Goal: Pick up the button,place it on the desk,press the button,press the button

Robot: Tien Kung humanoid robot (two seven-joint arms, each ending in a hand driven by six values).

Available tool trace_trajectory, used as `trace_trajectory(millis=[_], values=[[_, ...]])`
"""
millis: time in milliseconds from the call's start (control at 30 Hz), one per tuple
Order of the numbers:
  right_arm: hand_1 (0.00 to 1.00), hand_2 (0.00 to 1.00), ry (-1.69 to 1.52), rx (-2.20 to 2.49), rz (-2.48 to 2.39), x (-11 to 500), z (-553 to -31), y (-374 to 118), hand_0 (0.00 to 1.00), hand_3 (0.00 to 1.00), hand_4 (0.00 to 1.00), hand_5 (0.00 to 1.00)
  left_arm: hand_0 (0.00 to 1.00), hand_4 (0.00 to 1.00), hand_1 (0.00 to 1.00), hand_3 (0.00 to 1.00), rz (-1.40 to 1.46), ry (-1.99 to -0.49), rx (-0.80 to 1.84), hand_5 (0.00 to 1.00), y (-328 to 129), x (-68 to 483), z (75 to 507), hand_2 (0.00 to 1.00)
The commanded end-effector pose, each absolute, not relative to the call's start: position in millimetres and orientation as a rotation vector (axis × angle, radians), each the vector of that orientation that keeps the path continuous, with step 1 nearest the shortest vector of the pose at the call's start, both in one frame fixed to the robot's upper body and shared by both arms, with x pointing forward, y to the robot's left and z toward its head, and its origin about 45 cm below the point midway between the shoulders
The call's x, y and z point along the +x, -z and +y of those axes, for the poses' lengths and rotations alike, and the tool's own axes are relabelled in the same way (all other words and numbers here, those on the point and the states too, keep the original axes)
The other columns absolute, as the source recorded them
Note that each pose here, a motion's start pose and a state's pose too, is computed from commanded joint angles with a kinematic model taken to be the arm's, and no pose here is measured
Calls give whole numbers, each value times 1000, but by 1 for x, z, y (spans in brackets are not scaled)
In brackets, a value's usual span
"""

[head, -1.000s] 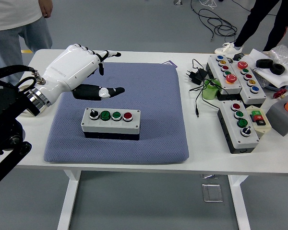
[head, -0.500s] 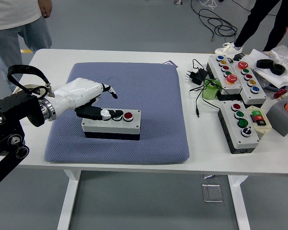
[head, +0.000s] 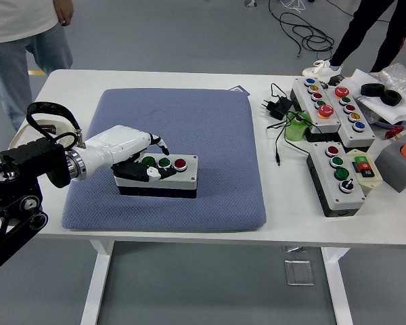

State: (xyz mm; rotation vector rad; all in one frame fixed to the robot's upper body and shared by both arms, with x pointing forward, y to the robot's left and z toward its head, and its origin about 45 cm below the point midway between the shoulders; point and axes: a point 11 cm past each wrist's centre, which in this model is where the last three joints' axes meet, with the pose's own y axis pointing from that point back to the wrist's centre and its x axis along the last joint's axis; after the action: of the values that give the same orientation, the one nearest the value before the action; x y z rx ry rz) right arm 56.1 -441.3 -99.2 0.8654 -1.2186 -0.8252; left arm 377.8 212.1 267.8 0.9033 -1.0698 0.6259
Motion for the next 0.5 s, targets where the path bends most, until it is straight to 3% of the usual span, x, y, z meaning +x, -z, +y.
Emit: trace_trajectory(millis=[500], values=[[556,631,823,866,-1212,55,-441,100,629,570,311,261,16,786,2,759,-1046,-614,935,998,-253,381,213,43]])
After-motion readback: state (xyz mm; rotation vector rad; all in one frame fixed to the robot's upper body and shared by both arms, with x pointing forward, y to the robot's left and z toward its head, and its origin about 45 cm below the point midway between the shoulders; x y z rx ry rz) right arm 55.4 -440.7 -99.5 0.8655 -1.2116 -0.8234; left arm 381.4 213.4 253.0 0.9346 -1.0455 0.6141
